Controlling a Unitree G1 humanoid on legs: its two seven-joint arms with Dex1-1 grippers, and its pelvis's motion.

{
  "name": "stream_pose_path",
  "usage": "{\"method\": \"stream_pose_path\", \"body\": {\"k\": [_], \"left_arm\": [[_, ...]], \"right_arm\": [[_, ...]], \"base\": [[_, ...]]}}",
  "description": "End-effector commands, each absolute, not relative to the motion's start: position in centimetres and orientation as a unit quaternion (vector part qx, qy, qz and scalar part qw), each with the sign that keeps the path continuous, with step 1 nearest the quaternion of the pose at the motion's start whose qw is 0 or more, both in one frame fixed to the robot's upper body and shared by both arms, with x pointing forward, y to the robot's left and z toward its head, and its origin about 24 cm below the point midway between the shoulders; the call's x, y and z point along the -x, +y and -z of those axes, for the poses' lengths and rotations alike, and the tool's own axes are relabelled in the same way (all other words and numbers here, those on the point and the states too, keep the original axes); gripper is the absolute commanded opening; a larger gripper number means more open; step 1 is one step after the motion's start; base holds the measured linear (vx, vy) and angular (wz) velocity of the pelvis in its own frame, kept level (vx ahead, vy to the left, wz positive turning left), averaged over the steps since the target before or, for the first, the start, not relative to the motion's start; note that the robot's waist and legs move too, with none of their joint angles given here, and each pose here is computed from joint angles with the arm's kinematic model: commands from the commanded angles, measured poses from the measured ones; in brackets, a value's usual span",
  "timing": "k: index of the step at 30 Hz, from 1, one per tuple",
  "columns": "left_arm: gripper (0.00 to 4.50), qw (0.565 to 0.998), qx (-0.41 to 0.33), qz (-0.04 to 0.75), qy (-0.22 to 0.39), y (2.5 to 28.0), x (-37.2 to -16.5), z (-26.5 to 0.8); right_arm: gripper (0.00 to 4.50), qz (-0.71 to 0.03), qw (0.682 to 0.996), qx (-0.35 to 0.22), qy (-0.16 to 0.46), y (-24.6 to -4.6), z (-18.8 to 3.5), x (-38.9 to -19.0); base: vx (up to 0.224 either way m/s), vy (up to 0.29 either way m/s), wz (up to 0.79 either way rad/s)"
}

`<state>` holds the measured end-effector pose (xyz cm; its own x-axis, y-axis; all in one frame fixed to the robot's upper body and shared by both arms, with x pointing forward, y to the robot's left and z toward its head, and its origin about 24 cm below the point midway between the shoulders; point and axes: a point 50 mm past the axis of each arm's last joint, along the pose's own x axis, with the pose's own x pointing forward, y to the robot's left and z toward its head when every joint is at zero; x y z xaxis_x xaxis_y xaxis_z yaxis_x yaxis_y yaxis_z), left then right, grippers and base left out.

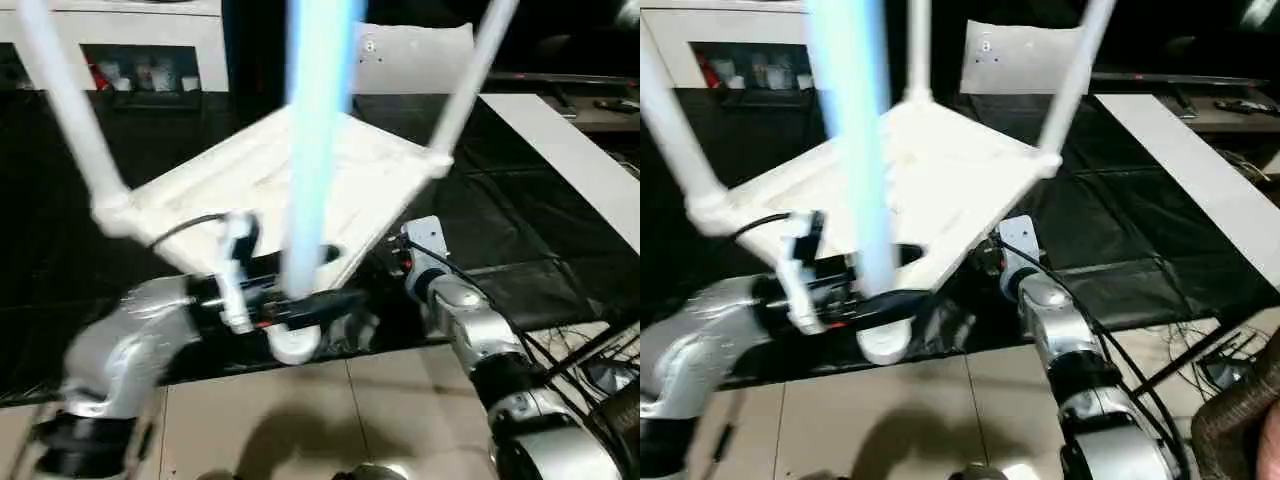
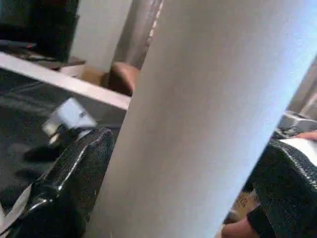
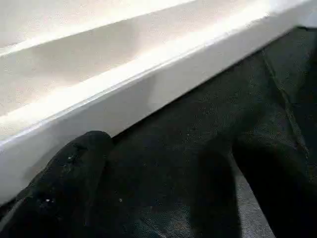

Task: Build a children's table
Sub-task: Rotate table base

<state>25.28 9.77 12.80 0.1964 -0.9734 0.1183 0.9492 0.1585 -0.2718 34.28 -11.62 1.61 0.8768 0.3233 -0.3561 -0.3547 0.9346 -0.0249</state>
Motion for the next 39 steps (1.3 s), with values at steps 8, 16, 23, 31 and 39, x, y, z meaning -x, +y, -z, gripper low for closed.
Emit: {"method": "stream_pose_path", "body": {"k": [8, 16, 23, 31, 39], "left_arm": [[4.49, 0.754, 0.122, 0.645, -0.001, 6.2, -26.5, -14.2], [4.49, 0.811, 0.095, 0.576, -0.046, 6.1, -29.3, -14.7], [4.49, 0.874, 0.042, 0.479, -0.065, 7.8, -32.2, -14.7], [4.49, 0.908, 0.015, 0.418, -0.042, 10.1, -32.9, -13.3], [4.49, 0.922, -0.048, 0.384, 0.011, 12.1, -32.4, -10.7]], "right_arm": [[4.5, -0.278, 0.95, 0.035, 0.137, -6.8, -2.6, -34.3], [4.5, -0.275, 0.953, 0.033, 0.126, -6.1, -2.8, -34.7], [4.5, -0.212, 0.971, 0.025, 0.105, -9.8, -3.0, -35.2], [4.5, -0.211, 0.974, 0.031, 0.069, -14.2, -3.2, -33.5], [4.5, -0.246, 0.967, 0.047, 0.051, -15.2, -4.2, -31.5]], "base": [[0.0, 0.0, 0.0], [0.0, 0.0, 0.0], [0.0, 0.0, 0.0], [0.0, 0.0, 0.0], [0.0, 0.0, 0.0]]}}
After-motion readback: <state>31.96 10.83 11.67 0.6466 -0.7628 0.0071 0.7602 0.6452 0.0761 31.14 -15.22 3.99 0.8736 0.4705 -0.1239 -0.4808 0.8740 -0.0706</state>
